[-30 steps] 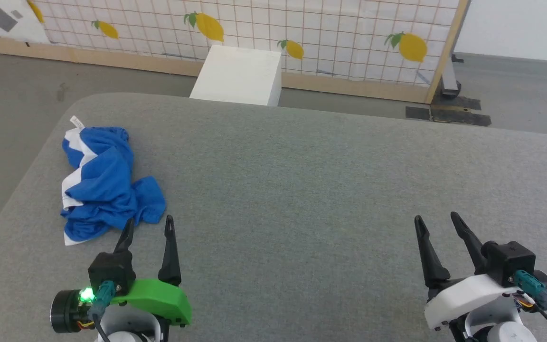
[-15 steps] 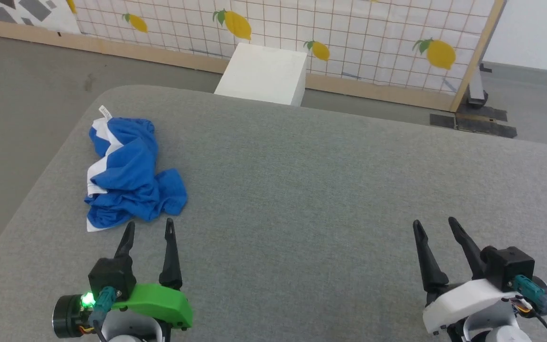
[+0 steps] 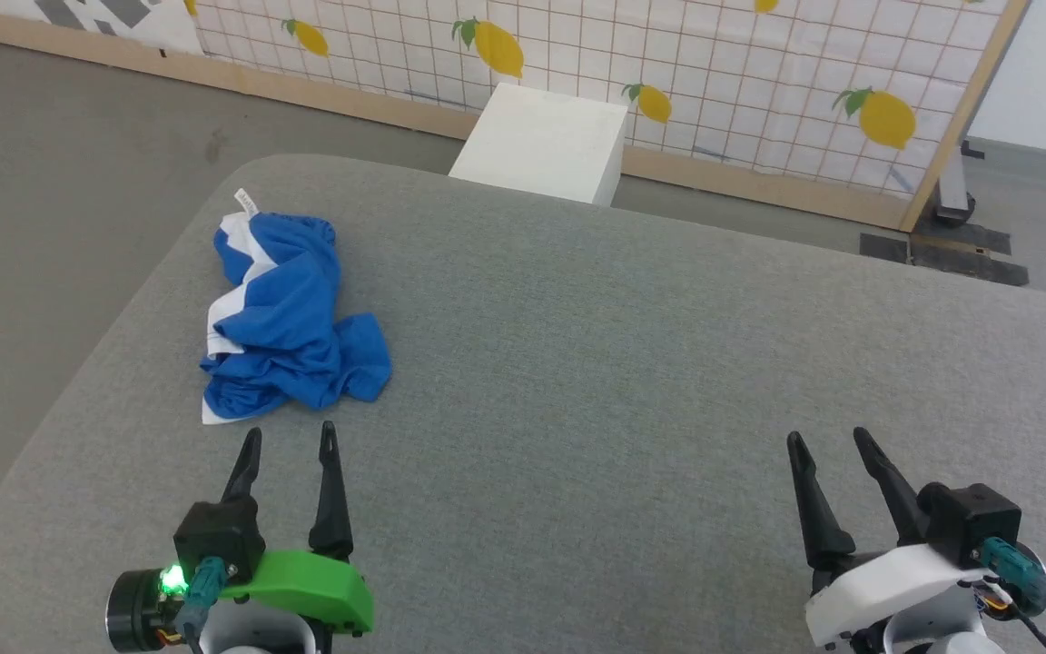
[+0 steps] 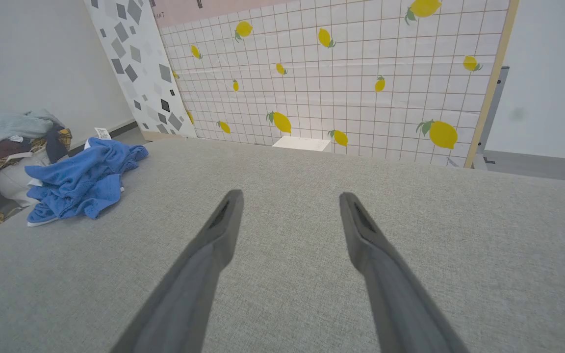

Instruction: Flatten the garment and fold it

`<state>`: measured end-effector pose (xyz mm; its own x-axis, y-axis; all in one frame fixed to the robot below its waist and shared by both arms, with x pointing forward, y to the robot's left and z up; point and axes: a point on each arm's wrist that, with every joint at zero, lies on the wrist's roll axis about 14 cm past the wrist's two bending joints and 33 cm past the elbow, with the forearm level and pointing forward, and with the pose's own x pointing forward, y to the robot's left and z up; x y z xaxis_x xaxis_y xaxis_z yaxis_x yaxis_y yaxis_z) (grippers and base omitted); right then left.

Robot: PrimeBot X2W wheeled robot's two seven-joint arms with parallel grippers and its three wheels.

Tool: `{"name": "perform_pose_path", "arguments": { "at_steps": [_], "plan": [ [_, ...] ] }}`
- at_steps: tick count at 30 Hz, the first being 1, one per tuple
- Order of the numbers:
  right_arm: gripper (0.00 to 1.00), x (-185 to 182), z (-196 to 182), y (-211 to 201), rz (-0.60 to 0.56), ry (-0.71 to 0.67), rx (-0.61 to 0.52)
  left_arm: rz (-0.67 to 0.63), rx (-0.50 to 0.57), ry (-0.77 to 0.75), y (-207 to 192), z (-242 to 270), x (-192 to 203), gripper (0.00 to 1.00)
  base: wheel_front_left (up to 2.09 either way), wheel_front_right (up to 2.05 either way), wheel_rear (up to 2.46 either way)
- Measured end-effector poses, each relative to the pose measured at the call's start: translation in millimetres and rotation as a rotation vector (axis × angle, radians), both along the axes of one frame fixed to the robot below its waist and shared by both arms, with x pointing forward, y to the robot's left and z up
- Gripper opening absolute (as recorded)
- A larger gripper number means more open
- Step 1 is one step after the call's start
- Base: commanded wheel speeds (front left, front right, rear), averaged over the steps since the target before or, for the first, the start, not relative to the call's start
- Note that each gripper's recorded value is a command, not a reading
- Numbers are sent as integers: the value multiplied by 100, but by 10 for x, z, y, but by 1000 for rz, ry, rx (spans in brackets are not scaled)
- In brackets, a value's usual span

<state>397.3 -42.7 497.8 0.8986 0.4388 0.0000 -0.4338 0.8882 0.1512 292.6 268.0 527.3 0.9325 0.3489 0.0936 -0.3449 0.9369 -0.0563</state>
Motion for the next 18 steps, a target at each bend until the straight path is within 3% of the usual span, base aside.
{"name": "perform_pose_path", "arguments": {
  "at_steps": [18],
  "plan": [
    [100,3,-82,216,56,23,28,76,-17,-16,148,-34,-188,100,0,0,0]
  ]
}}
